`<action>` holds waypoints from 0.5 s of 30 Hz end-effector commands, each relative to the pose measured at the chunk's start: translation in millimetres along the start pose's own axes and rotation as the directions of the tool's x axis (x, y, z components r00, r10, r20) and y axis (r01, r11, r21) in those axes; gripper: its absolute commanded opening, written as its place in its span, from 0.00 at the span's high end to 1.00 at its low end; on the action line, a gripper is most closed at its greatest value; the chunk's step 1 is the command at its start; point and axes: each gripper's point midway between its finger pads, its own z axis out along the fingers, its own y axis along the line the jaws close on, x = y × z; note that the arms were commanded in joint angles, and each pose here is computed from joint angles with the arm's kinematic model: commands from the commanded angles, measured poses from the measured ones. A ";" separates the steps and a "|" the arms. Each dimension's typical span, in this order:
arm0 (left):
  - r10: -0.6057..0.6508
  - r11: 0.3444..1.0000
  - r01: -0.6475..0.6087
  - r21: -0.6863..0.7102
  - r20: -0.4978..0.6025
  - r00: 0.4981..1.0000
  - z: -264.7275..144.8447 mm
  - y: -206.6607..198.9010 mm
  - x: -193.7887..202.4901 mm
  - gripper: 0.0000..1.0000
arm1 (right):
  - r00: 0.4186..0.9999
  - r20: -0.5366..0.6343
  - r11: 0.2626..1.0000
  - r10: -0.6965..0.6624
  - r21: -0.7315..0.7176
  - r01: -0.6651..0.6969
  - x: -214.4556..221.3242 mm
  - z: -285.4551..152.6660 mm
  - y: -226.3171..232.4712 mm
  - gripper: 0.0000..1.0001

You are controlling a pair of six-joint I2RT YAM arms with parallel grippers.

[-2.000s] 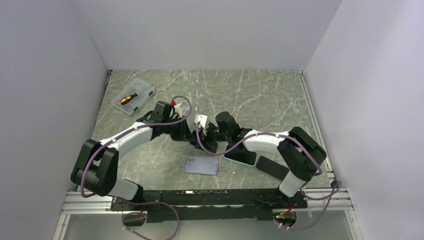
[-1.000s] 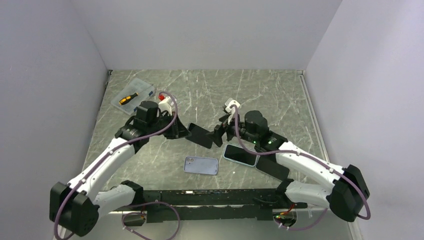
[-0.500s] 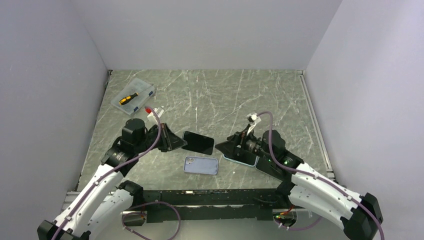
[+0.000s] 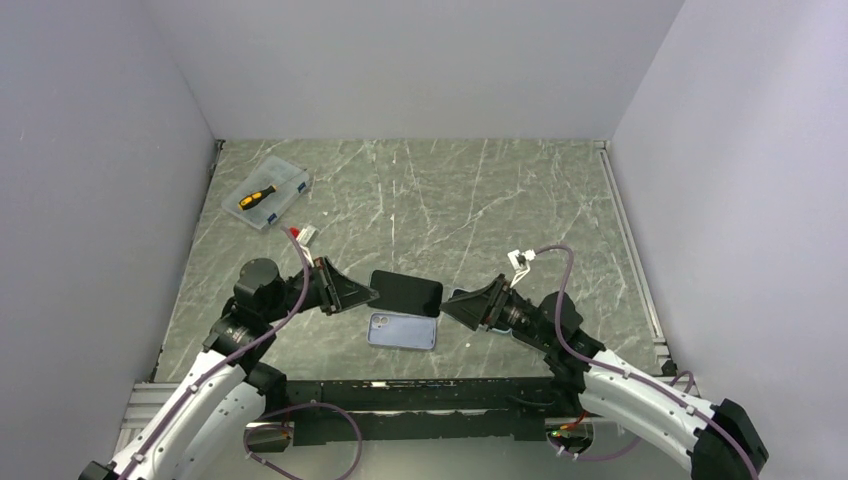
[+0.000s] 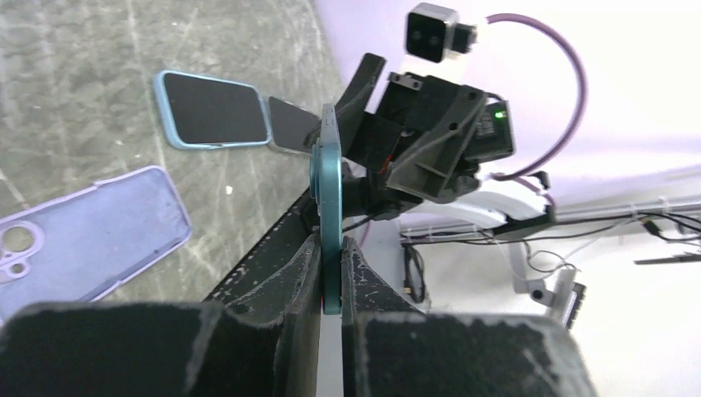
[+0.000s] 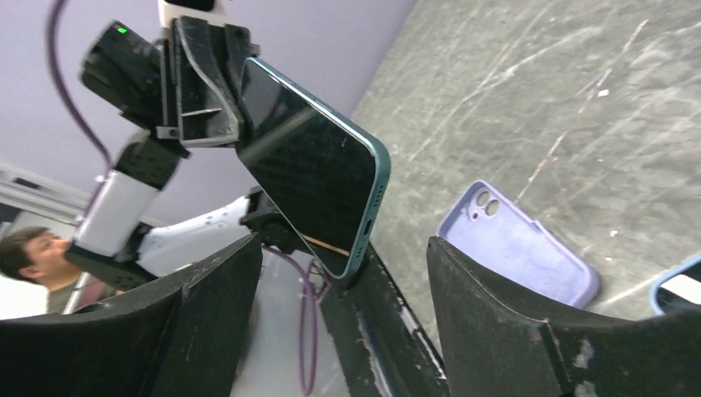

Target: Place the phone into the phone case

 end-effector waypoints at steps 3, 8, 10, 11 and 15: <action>0.008 0.975 -0.010 0.222 0.011 1.000 -7.2 -43.8 -1.2 1.00 | 0.992 0.070 0.973 0.107 -0.214 -0.090 -15.5 -8.1 42.0 0.32; -0.005 0.968 0.006 0.251 -0.006 1.000 -8.2 -46.2 2.4 1.00 | 0.992 0.051 0.960 0.119 -0.262 -0.102 -14.6 -10.2 52.5 0.41; -0.003 0.965 0.005 0.263 -0.008 1.000 -8.8 -47.3 3.5 1.00 | 0.991 0.045 0.954 0.125 -0.278 -0.108 -14.1 -11.5 55.5 0.46; -0.007 0.964 0.010 0.264 -0.012 1.000 -8.7 -46.7 4.4 1.00 | 0.990 0.039 0.952 0.132 -0.283 -0.116 -13.4 -11.9 56.2 0.48; -0.018 0.957 0.023 0.289 -0.019 1.000 -8.3 -47.0 6.2 1.00 | 0.989 0.026 0.941 0.148 -0.313 -0.133 -12.6 -13.9 61.9 0.54</action>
